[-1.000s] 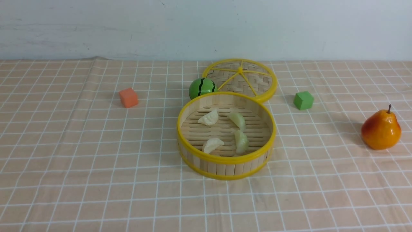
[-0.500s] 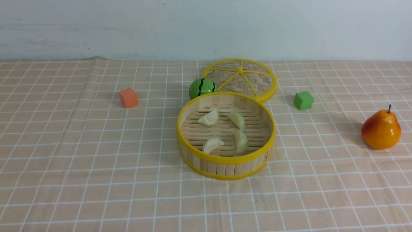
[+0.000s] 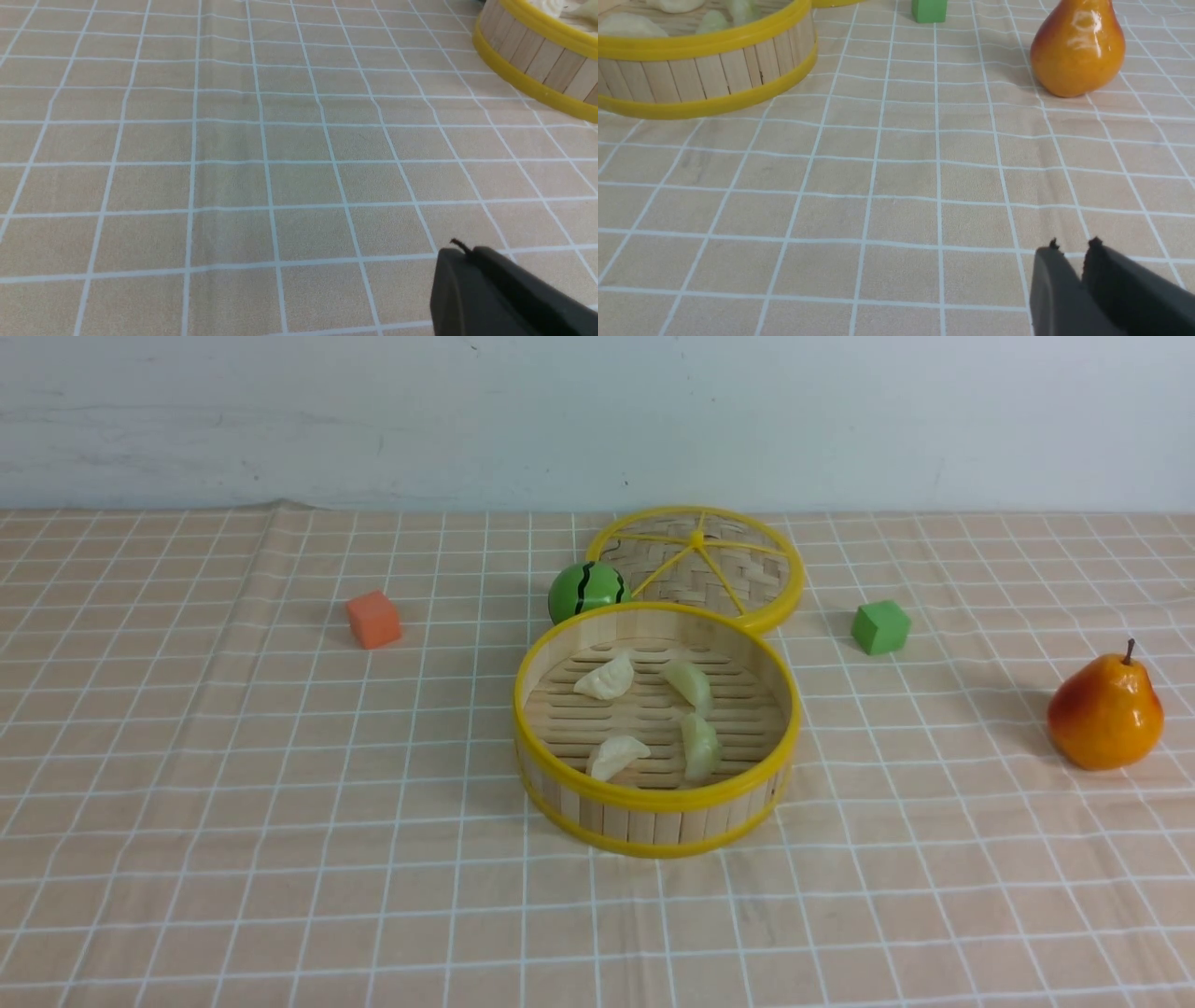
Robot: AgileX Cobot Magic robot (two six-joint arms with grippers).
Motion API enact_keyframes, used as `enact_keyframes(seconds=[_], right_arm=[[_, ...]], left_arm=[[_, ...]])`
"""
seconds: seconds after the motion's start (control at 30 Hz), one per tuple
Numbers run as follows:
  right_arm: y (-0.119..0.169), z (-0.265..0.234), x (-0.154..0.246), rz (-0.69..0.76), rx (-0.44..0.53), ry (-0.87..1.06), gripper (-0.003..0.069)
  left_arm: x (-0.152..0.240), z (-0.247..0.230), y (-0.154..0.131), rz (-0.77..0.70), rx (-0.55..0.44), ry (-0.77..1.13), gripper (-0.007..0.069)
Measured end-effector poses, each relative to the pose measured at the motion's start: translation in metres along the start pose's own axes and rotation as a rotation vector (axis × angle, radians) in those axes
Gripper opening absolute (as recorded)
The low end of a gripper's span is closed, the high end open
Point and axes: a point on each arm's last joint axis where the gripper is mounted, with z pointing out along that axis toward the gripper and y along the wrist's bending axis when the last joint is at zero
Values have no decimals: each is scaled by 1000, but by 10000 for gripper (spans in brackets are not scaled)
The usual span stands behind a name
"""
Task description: Put the dumplings into the steamer on the table with the brown tablecloth.
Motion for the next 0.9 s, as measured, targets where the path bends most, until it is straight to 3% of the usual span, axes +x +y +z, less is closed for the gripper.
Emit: enact_keyframes(seconds=[0.9], right_arm=[[0, 0, 0, 0, 0, 0, 131]], left_arm=[[0, 0, 0, 0, 0, 0, -3]])
